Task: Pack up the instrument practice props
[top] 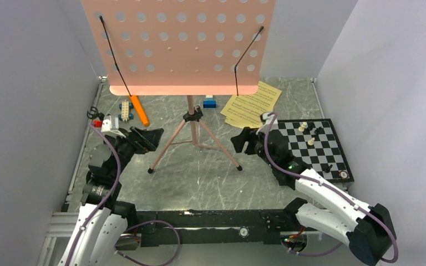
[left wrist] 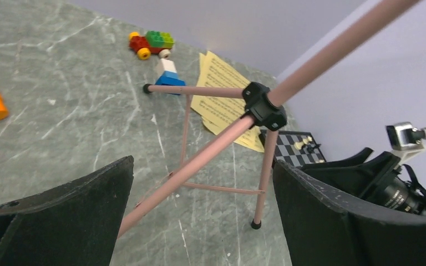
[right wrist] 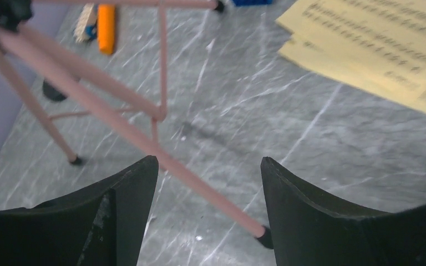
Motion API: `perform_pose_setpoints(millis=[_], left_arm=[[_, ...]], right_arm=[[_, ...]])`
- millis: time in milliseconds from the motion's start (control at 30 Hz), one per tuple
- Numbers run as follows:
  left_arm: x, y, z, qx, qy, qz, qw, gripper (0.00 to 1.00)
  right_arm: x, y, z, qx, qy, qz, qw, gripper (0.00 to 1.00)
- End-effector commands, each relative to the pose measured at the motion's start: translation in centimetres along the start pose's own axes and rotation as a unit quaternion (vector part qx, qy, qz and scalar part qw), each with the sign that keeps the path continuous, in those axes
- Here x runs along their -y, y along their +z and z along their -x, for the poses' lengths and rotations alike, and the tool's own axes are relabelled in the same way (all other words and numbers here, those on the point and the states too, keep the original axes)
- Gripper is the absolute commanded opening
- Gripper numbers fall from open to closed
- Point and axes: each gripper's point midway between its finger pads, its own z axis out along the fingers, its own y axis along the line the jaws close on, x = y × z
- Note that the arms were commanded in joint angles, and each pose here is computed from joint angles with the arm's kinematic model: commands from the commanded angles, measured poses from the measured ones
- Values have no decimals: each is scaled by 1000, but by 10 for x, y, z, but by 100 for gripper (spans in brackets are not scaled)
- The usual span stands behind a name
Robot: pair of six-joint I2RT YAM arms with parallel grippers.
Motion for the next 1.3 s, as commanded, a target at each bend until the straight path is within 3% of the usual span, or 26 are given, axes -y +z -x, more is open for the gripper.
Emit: perform_pose_setpoints(millis=[0, 133, 500, 800, 933, 1100, 1267], left_arm=[[33, -2, 3, 18, 27, -102, 994, 99], [37, 3, -18, -9, 33, -118, 992, 99], [34, 9, -44, -44, 56, -92, 993, 99], [22, 17, -54, -35, 49, -83, 995, 99], [5, 21, -65, -57, 55, -41, 996, 96], [-19, 22, -82, -83, 53, 9, 995, 84], [-21, 21, -96, -97, 51, 0, 994, 77]], right_arm=[[-41, -7, -1, 32, -39, 78, 996, 73], [-54, -4, -25, 21, -61, 105, 992, 75], [-46, 23, -57, -32, -146, 74, 986, 72], [-31, 30, -86, -62, -160, 45, 984, 58], [-31, 32, -92, -69, -176, 40, 981, 52], [-30, 34, -104, -93, -185, 31, 978, 35], [-38, 21, -112, -95, -198, 39, 975, 22]])
